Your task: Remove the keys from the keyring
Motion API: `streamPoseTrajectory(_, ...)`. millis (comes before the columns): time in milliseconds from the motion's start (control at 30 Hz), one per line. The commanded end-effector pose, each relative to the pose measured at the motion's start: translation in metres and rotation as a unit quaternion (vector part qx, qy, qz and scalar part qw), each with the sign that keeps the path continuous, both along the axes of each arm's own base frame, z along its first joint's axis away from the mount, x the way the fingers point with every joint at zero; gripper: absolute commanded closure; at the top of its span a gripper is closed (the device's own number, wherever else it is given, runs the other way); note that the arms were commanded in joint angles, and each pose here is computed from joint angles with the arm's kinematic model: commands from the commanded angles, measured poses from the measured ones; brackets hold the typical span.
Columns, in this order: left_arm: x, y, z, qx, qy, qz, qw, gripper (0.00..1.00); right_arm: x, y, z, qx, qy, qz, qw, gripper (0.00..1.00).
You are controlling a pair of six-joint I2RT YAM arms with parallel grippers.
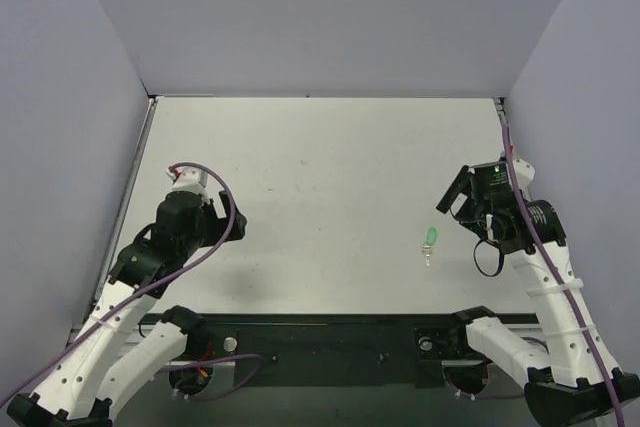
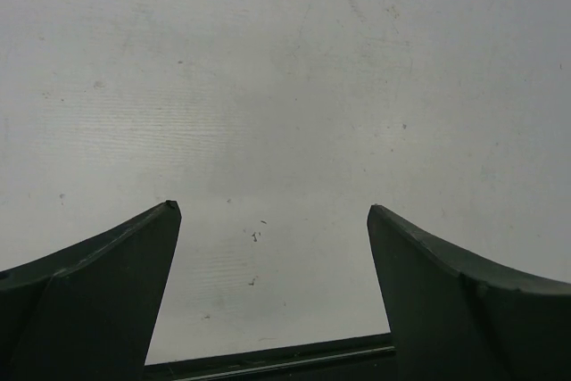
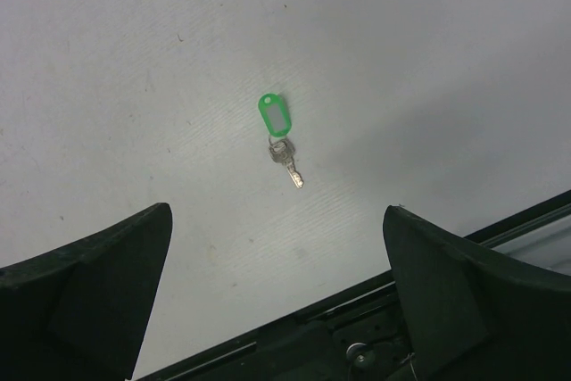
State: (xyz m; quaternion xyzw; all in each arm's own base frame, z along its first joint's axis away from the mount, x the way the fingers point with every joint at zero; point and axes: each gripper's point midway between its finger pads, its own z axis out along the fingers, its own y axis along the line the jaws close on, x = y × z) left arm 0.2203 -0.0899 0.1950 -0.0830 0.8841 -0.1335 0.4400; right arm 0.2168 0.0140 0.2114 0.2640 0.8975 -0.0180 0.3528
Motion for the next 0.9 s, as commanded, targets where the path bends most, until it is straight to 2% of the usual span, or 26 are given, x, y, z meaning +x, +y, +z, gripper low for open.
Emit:
streamPoseTrajectory(0,0.005,-0.019,0.017,-0.005,-0.022,-0.056,0.998,0.03,-0.02,-0.003,-0.002,-0.004,0.023,0.002,1.0,0.0)
streamPoseTrajectory(133,0.006,-0.009,0.012,0.012,-0.013,-0.03,0.999,0.03,-0.022,-0.003,-0.012,-0.005,0.028,-0.002,1.0,0.0)
streamPoseTrajectory(367,0.0,-0.012,0.023,-0.014,-0.051,-0.044,0.998,0.03,-0.023,0.002,-0.028,-0.01,0.048,0.007,0.999,0.03)
streamPoseTrajectory(500,-0.004,-0.014,0.022,-0.014,-0.041,-0.053,0.998,0.03,-0.025,-0.004,-0.036,-0.025,0.058,-0.002,0.998,0.04)
streamPoseTrajectory(867,-0.002,-0.011,0.017,-0.007,-0.037,-0.049,0.998,0.03,-0.013,0.005,-0.088,-0.031,0.114,-0.004,0.993,0.17)
